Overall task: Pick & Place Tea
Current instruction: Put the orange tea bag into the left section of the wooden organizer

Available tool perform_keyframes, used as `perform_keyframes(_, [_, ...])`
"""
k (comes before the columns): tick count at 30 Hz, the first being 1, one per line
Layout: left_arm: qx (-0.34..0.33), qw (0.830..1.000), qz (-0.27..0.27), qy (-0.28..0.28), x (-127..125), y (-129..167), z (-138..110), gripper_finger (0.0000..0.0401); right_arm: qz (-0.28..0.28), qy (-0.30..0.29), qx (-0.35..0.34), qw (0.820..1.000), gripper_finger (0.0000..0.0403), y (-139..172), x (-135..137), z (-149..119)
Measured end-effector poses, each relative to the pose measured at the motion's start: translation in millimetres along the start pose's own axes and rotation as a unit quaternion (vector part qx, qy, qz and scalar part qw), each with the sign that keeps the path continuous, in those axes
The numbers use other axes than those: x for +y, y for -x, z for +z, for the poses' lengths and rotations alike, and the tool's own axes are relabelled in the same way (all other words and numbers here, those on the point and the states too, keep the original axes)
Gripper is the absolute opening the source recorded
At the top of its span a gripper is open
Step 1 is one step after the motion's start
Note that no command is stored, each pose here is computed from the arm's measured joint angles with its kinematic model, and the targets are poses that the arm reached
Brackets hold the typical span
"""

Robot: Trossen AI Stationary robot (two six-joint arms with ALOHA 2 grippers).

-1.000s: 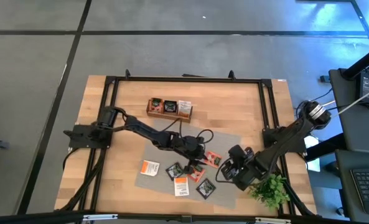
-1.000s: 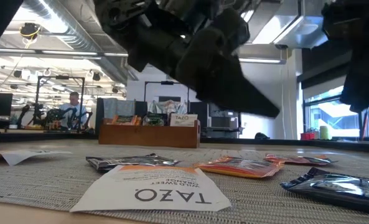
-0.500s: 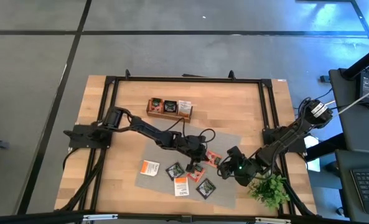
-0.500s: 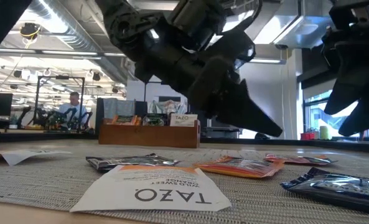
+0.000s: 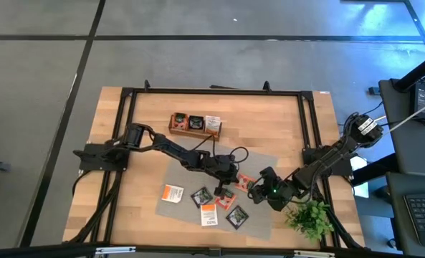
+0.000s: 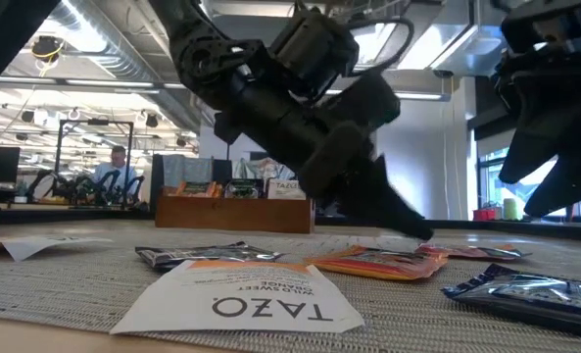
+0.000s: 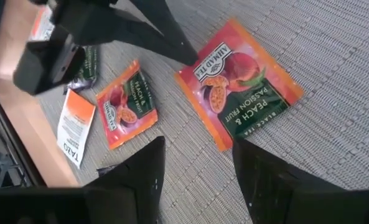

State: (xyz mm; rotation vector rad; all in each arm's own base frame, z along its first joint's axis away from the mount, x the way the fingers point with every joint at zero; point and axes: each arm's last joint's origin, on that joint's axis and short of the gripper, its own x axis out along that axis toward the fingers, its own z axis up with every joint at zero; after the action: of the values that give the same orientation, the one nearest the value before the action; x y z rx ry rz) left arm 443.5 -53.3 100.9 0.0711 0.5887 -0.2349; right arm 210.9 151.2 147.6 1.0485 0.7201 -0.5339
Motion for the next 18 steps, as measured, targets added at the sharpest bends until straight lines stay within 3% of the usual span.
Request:
perform_keyframes(12, [0.0, 0.999, -0.02, 0.026, 1, -25, -8, 0.0002, -0.034, -0.072, 0.061, 0.995, 0.0188, -5, -3, 4])
perform_keyframes(18, [0.012, 0.999, -0.022, 0.029, 3, -25, -11, 0.0002, -0.05, -0.073, 0.1, 0.991, 0.0188, -4, -5, 2])
